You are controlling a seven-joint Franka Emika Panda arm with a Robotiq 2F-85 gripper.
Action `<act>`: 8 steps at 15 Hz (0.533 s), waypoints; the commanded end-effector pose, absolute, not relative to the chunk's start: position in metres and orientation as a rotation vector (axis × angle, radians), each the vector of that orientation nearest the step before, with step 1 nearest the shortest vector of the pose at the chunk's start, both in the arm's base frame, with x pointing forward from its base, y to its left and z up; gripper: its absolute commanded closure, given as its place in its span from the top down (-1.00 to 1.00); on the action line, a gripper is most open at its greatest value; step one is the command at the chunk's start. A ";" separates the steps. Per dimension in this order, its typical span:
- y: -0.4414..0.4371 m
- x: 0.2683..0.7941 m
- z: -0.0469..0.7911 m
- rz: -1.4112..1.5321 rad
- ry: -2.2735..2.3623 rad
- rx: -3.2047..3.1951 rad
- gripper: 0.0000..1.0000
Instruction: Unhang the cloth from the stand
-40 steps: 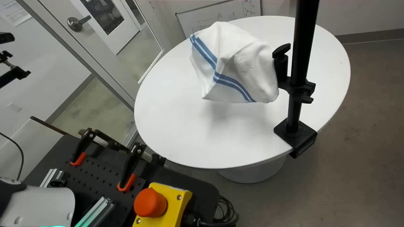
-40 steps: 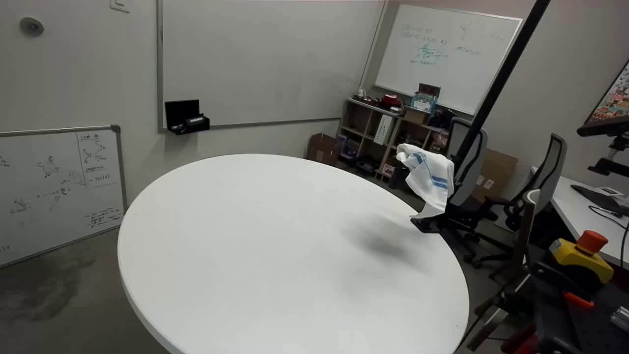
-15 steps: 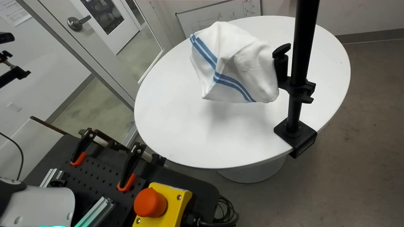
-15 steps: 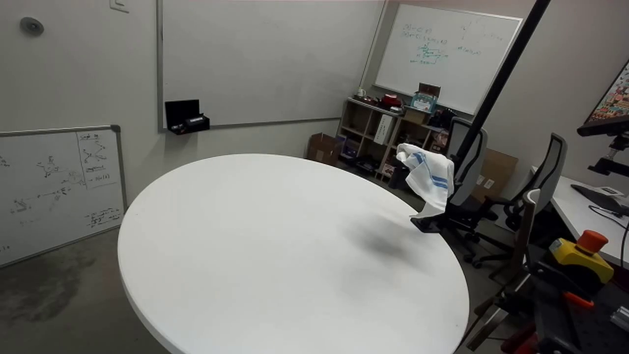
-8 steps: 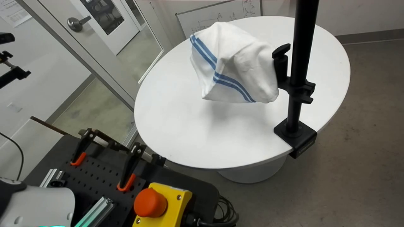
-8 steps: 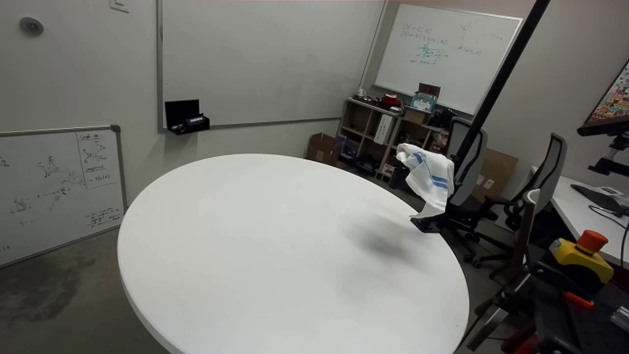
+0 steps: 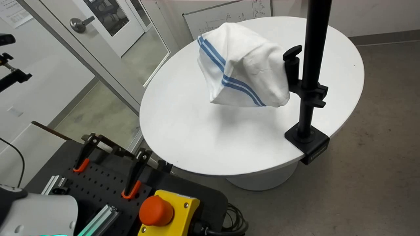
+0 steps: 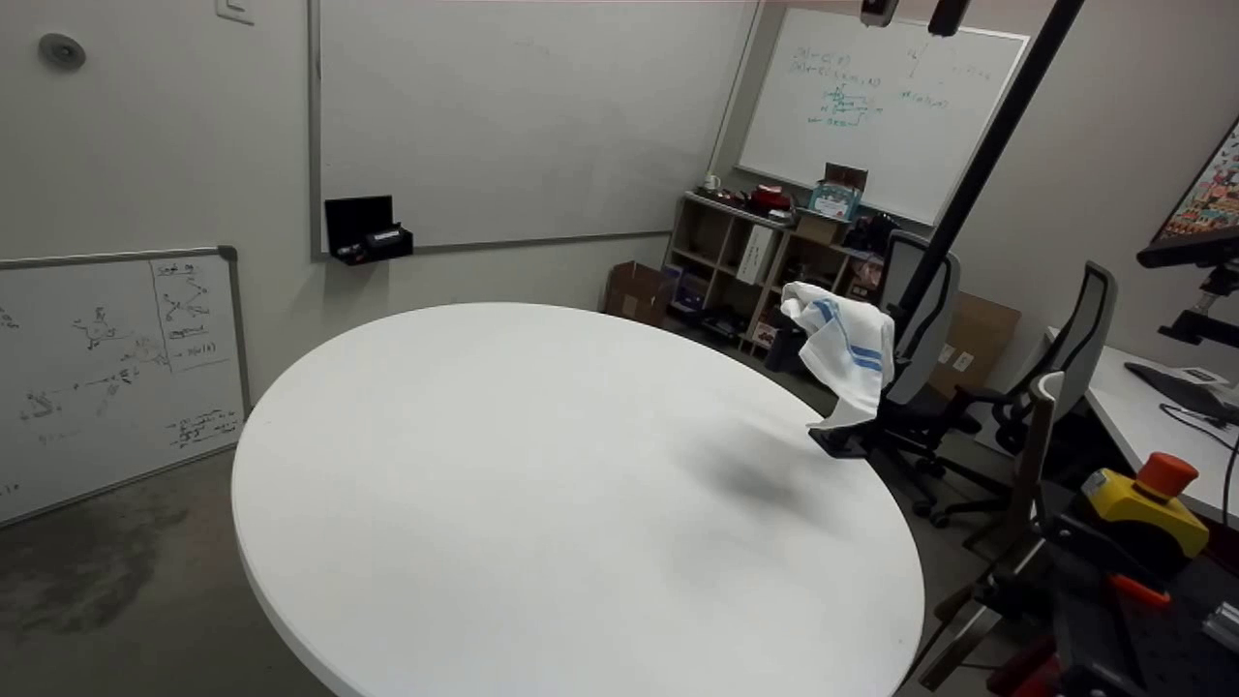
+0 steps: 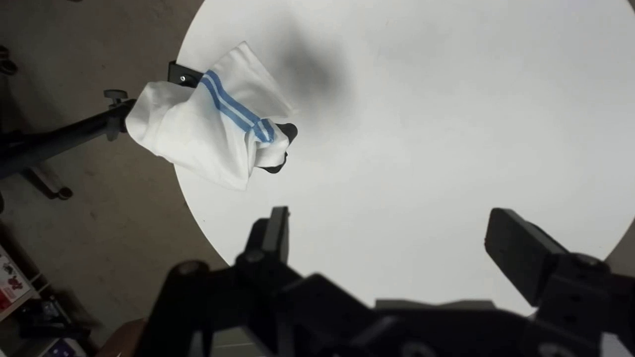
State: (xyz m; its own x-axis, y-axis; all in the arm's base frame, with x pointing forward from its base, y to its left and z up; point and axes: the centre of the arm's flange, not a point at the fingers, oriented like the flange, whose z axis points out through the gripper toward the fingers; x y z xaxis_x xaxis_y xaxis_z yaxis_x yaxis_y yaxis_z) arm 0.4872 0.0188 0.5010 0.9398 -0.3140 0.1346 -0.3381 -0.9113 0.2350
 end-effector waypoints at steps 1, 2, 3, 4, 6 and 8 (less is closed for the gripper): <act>-0.021 0.492 0.475 0.118 -0.496 2.823 1.00; -0.037 0.493 0.468 0.086 -0.524 2.823 1.00; -0.049 0.492 0.462 0.063 -0.554 2.819 1.00; -0.062 0.492 0.456 0.034 -0.583 2.821 1.00; -0.085 0.491 0.444 -0.002 -0.648 2.816 1.00; -0.103 0.492 0.434 -0.011 -0.690 2.798 1.00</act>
State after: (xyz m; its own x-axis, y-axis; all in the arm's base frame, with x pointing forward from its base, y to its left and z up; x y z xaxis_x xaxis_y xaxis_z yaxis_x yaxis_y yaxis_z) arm 0.4871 -0.0815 0.4483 0.8950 -0.4437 0.0456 -0.4402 -0.8624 0.2501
